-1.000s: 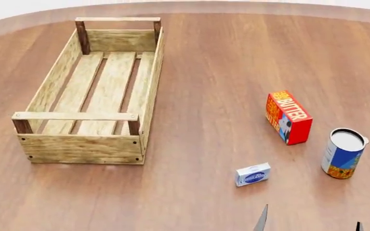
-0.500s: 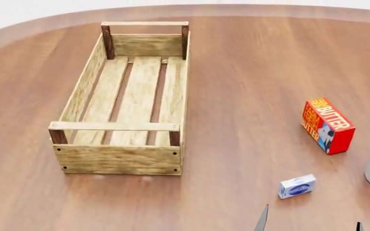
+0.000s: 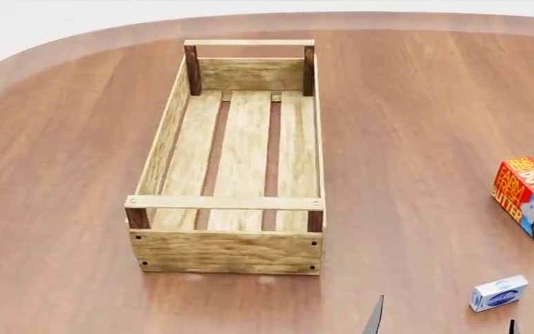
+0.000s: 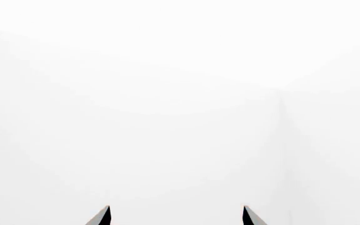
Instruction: Pick up the cream cheese and put it in the tray.
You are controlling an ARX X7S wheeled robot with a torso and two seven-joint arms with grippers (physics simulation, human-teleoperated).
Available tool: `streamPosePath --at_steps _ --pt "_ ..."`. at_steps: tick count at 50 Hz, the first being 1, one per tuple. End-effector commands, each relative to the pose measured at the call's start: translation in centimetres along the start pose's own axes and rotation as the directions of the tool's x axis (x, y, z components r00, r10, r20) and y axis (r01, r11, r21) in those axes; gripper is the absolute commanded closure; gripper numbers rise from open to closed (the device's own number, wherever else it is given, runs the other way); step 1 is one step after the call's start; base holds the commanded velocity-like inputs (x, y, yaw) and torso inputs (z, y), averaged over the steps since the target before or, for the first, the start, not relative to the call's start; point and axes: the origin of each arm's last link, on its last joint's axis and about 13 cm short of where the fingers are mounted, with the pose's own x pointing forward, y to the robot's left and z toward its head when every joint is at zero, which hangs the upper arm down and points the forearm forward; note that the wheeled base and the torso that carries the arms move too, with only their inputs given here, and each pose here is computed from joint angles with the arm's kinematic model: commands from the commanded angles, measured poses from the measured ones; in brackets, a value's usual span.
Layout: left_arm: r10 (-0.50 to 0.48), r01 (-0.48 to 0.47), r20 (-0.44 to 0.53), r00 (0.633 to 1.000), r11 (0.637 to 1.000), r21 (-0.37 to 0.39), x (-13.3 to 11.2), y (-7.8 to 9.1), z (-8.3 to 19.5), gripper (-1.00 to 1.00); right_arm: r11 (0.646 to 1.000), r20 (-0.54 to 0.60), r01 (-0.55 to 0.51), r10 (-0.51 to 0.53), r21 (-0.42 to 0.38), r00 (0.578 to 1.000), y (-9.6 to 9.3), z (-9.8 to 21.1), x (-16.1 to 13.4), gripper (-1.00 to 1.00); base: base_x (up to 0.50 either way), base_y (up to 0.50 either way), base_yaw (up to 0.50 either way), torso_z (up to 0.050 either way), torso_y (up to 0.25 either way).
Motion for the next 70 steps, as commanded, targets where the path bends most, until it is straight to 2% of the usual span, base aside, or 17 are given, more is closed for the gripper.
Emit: streamPosePath --at_steps 1,29,70 --pt "0.002 -0.002 -0.003 1.000 1.000 0.003 0.03 0.01 0.03 -1.00 1.000 0.003 -0.013 0.014 -0.013 1.000 0.16 -0.13 -0.02 -1.00 0.06 0.27 0.00 0.000 0.000" --pt "0.004 -0.004 -0.013 1.000 1.000 0.006 -0.04 0.07 -0.14 -1.00 1.000 -0.015 -0.014 0.014 0.007 1.000 0.12 -0.16 -0.05 -1.00 0.07 0.19 0.00 0.000 0.000" --pt "0.009 -0.009 -0.016 1.000 1.000 0.006 0.08 0.03 -0.10 -1.00 1.000 -0.026 -0.016 0.017 0.027 1.000 0.05 -0.25 0.01 -1.00 0.13 0.04 0.00 0.000 0.000"
